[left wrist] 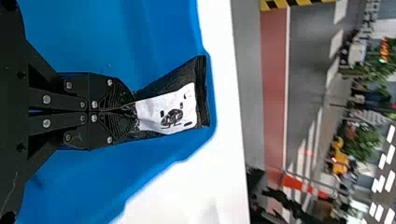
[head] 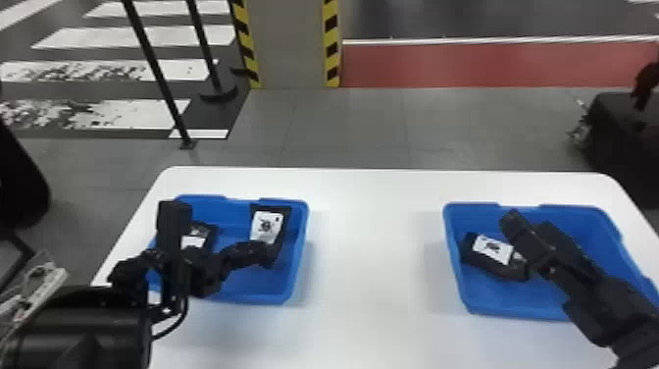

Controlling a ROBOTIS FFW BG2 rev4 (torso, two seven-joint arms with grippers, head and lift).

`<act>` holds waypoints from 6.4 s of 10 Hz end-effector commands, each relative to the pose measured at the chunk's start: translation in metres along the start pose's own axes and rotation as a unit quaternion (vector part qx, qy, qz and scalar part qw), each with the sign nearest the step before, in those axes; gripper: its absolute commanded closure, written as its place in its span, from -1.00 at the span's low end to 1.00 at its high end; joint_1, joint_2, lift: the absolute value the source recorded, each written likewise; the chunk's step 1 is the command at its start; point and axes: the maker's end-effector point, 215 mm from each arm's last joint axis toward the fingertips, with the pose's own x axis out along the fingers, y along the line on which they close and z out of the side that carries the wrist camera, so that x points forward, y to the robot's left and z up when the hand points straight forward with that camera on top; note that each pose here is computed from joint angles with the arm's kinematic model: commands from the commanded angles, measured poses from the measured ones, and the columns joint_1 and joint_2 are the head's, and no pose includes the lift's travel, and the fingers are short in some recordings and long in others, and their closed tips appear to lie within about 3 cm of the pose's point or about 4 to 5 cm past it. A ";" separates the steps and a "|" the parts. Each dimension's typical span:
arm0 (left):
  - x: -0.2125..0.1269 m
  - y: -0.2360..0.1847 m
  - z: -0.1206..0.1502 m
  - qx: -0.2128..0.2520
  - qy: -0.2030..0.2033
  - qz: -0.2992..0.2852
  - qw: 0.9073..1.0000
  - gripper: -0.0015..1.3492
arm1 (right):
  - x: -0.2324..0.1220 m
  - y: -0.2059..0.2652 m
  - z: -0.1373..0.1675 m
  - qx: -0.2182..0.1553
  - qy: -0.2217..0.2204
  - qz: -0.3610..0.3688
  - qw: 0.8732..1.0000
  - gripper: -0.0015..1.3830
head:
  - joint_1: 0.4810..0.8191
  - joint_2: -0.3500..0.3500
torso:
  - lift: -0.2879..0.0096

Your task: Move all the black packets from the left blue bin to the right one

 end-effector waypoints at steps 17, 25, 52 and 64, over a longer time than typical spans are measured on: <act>0.004 -0.217 0.113 0.002 -0.090 -0.283 0.955 0.80 | 0.109 0.069 -0.050 0.024 0.085 0.159 0.983 -0.58 | 0.27 -0.08 | 0.20; 0.011 -0.213 0.107 -0.014 -0.083 -0.278 0.957 0.55 | 0.118 0.065 -0.064 -0.003 0.109 0.151 0.982 0.86 | 0.27 -0.04 | 0.20; -0.129 0.115 -0.013 -0.051 0.012 0.182 0.982 -0.79 | -0.011 0.013 0.047 -0.094 0.023 -0.005 0.995 -0.72 | 0.27 0.74 | 0.20; -0.017 0.126 -0.042 -0.093 0.112 0.153 0.977 -0.77 | -0.010 0.021 0.030 -0.073 0.042 0.012 0.996 -0.72 | 0.27 0.64 | 0.20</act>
